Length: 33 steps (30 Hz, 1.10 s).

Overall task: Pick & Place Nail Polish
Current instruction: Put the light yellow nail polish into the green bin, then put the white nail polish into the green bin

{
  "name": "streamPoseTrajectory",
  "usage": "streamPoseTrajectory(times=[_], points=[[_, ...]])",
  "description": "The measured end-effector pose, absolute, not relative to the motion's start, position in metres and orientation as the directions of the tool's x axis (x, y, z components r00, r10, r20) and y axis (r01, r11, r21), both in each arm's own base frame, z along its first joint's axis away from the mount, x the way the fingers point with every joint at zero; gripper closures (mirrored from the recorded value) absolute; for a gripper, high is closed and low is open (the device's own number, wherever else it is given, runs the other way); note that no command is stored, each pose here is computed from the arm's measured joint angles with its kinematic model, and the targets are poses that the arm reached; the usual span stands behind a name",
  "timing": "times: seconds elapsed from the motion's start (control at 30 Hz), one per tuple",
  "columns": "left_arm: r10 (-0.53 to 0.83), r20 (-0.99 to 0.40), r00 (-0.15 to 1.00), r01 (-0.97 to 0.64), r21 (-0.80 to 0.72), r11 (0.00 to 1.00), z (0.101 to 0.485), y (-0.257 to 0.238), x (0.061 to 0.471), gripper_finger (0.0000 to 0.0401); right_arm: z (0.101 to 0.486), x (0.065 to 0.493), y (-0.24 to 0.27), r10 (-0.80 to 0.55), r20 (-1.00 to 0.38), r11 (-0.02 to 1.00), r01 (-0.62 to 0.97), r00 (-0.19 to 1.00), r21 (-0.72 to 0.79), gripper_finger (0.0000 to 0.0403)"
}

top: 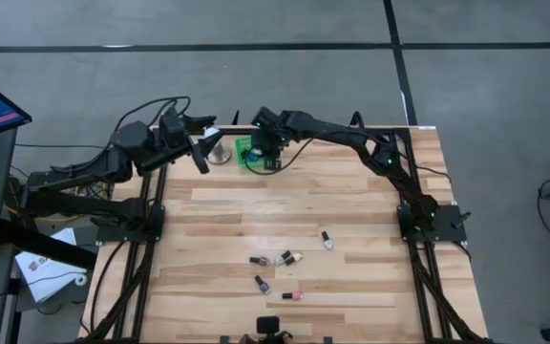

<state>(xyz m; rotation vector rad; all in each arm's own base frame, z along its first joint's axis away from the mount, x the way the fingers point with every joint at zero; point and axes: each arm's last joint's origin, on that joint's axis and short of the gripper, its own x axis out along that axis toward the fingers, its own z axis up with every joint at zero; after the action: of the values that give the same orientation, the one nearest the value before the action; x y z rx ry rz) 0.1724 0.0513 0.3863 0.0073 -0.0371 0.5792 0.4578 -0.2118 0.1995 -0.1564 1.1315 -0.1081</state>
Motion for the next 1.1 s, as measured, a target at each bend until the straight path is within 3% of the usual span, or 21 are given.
streamPoseTrajectory(times=[0.67, 0.77, 0.9, 1.1], points=[[0.547, 0.036, 0.836, -0.547, -0.003, 0.837, 0.386, 0.051, 0.173, 0.0180, 0.202, 0.456, -0.211, -0.162, -0.897, 0.984, -0.003, 0.411, -0.179, 0.0288], [0.547, 0.036, 0.837, -0.547, -0.003, 0.837, 0.386, 0.051, 0.173, 0.0180, 0.228, 0.444, -0.209, -0.165, -0.897, 0.986, 0.037, 0.411, -0.164, 0.0274], [0.547, 0.035, 0.837, -0.547, -0.003, 0.837, 0.386, 0.051, 0.173, 0.0180, 0.298, 0.406, -0.197, -0.174, -0.888, 0.976, 0.193, 0.426, -0.099, 0.0263], [0.538, 0.016, 0.843, -0.539, 0.005, 0.843, 0.385, 0.049, 0.170, 0.0180, 0.342, 0.345, -0.160, -0.073, -0.961, 0.935, 0.354, 0.265, 0.027, 0.0251]])
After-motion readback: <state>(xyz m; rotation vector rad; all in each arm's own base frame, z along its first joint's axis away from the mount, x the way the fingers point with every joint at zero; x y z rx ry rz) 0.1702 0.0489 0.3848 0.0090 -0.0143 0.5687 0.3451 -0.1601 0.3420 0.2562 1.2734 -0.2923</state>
